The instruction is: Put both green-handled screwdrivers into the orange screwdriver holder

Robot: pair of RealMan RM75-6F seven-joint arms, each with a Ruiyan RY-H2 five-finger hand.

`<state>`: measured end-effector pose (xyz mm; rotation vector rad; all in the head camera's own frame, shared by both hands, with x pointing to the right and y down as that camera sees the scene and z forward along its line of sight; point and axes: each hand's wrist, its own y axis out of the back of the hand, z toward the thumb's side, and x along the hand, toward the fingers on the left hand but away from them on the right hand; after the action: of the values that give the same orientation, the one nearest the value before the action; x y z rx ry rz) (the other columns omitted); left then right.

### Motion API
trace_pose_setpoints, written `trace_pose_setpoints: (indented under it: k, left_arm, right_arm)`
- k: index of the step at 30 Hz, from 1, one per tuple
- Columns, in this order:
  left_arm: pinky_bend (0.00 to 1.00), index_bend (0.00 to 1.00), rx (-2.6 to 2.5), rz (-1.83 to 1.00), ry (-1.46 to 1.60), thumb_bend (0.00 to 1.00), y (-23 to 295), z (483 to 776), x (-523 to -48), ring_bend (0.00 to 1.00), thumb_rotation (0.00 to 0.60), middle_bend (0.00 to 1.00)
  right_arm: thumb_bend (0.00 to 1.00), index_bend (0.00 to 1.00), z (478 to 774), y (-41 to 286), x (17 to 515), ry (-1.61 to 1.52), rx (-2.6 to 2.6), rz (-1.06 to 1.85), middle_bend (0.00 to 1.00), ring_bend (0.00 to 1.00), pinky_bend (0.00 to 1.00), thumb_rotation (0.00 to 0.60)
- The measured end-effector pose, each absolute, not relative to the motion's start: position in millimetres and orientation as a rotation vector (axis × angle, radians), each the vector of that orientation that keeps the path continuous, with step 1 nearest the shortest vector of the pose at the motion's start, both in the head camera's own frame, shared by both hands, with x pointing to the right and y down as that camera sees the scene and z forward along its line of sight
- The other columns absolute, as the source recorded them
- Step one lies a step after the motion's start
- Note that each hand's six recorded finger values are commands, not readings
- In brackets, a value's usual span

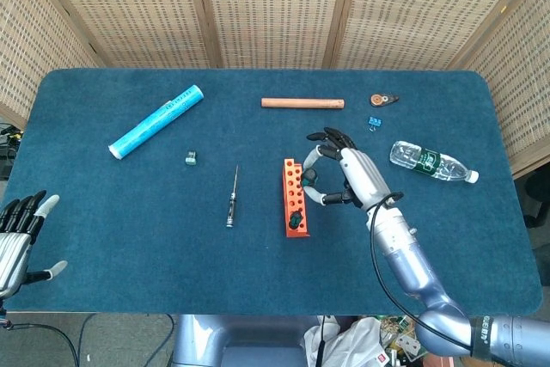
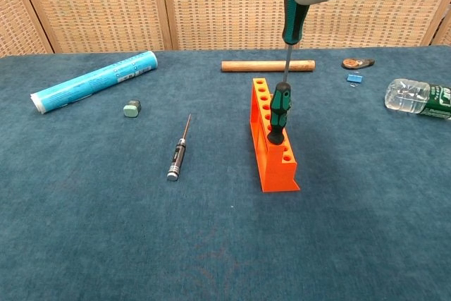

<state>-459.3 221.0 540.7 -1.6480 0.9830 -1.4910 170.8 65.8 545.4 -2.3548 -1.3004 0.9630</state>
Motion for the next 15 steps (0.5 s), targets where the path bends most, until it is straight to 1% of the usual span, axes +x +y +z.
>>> trace_pose_setpoints:
  k: [15]
  left_arm:
    - [0.0, 0.0, -1.649, -1.494, 0.985, 0.0, 221, 541, -460, 0.0, 0.6, 0.0]
  right_arm:
    - [0.4, 0.67, 555, 67, 155, -1.297, -2.372, 0.974, 0.17, 0.0, 0.04, 0.6]
